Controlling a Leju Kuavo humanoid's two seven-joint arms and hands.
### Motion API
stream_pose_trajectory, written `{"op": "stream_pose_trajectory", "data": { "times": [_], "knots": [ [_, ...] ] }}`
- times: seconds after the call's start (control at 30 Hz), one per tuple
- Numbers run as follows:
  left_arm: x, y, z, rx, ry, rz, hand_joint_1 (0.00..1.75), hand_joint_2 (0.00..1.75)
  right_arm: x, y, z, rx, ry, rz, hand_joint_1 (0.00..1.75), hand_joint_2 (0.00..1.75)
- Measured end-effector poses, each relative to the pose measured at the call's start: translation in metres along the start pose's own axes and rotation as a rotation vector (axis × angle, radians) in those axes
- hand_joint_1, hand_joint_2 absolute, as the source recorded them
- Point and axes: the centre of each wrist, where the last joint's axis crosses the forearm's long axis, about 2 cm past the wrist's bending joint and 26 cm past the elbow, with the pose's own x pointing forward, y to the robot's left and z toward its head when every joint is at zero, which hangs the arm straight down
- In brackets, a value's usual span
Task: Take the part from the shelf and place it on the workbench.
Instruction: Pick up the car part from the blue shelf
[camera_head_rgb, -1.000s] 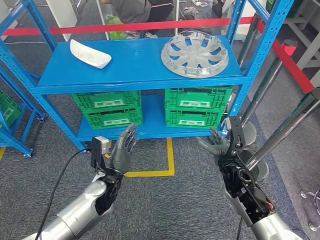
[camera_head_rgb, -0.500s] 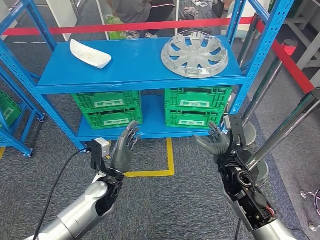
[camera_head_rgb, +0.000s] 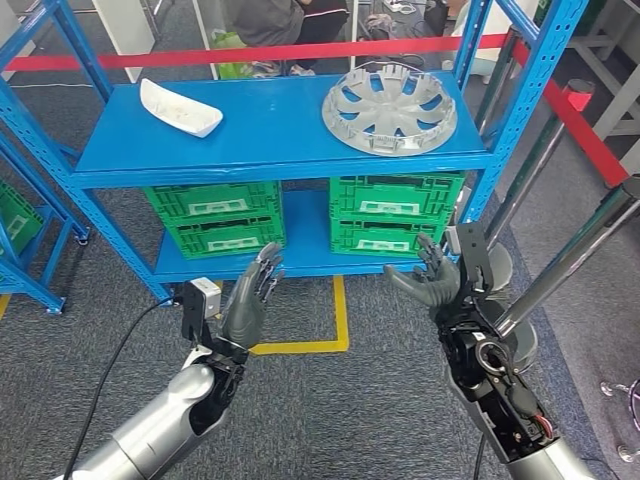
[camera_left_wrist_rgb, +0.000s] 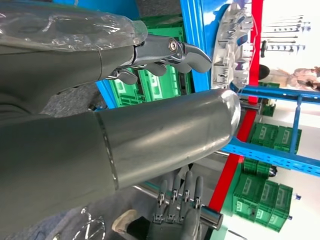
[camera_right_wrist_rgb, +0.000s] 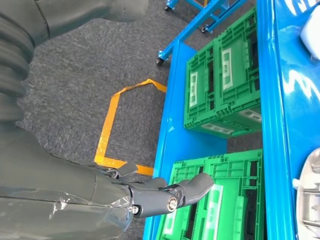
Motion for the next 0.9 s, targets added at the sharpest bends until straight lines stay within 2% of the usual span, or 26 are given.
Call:
{"op": "stream_pose_trajectory", "data": {
  "times": [0.33, 0.9],
  "knots": [
    [0.002, 0.002, -0.002, -0.01, 0.005, 0.012, 0.0, 0.0, 0.001, -0.001, 0.0, 0.019, -0.014, 0.02, 0.0, 1.75],
    [0.007, 0.002, -0.008, -0.034, -0.003, 0.015, 0.0, 0.0, 0.017, 0.006, 0.001, 0.041, -0.067, 0.058, 0.0, 1.75]
  ]
}}
